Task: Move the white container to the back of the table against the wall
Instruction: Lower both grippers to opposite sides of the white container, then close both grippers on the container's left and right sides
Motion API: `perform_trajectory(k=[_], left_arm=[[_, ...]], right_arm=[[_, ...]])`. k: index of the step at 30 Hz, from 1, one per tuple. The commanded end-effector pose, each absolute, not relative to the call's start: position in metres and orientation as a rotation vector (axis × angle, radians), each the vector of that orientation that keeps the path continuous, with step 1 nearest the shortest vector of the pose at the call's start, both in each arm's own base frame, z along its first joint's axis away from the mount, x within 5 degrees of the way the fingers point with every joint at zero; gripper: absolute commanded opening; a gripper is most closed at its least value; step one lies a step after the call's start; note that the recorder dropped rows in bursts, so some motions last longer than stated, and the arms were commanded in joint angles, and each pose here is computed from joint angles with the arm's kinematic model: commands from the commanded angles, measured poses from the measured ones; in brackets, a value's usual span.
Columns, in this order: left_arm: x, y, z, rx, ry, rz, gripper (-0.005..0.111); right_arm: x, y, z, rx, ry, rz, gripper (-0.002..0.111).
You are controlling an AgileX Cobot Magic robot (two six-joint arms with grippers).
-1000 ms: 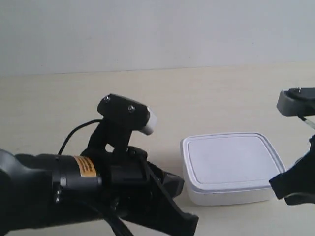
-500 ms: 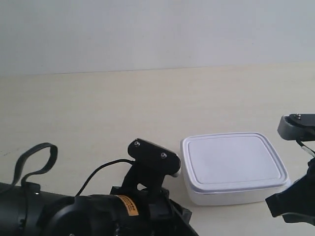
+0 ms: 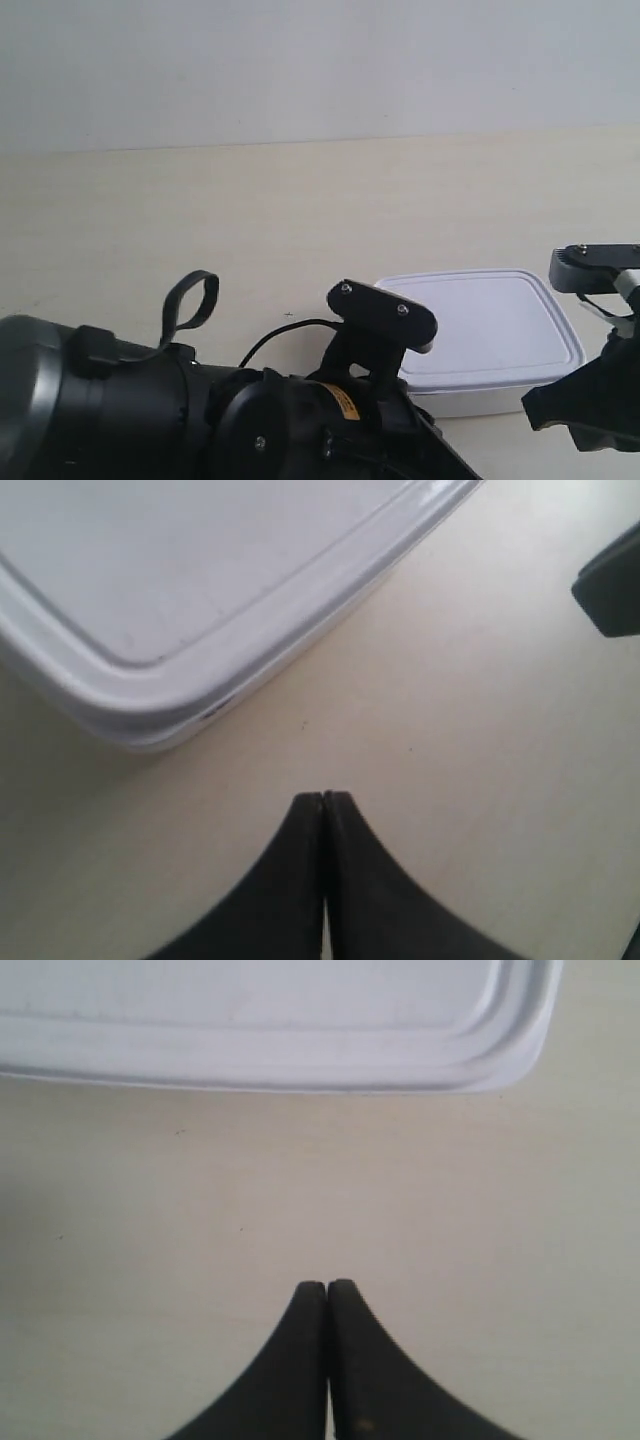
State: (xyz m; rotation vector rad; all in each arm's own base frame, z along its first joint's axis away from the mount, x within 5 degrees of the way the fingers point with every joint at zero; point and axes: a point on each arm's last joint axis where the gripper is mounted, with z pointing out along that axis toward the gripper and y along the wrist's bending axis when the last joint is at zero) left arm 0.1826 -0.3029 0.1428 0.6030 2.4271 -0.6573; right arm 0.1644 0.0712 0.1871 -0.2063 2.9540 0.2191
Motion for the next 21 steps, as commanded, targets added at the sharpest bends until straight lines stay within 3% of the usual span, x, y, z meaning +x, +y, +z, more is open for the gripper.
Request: perform_trajectory(k=[1, 21], left_arm=[[0.184, -0.312, 0.132, 0.590, 2.464, -0.659, 0.000], [0.199, -0.326, 0.121, 0.559, 2.472, -0.656, 0.000]], right_arm=[[0.173, 0.074, 0.174, -0.206, 2.965, 0.195, 0.000], [0.184, 0.070, 0.159, -0.161, 2.966, 0.076, 0.000]])
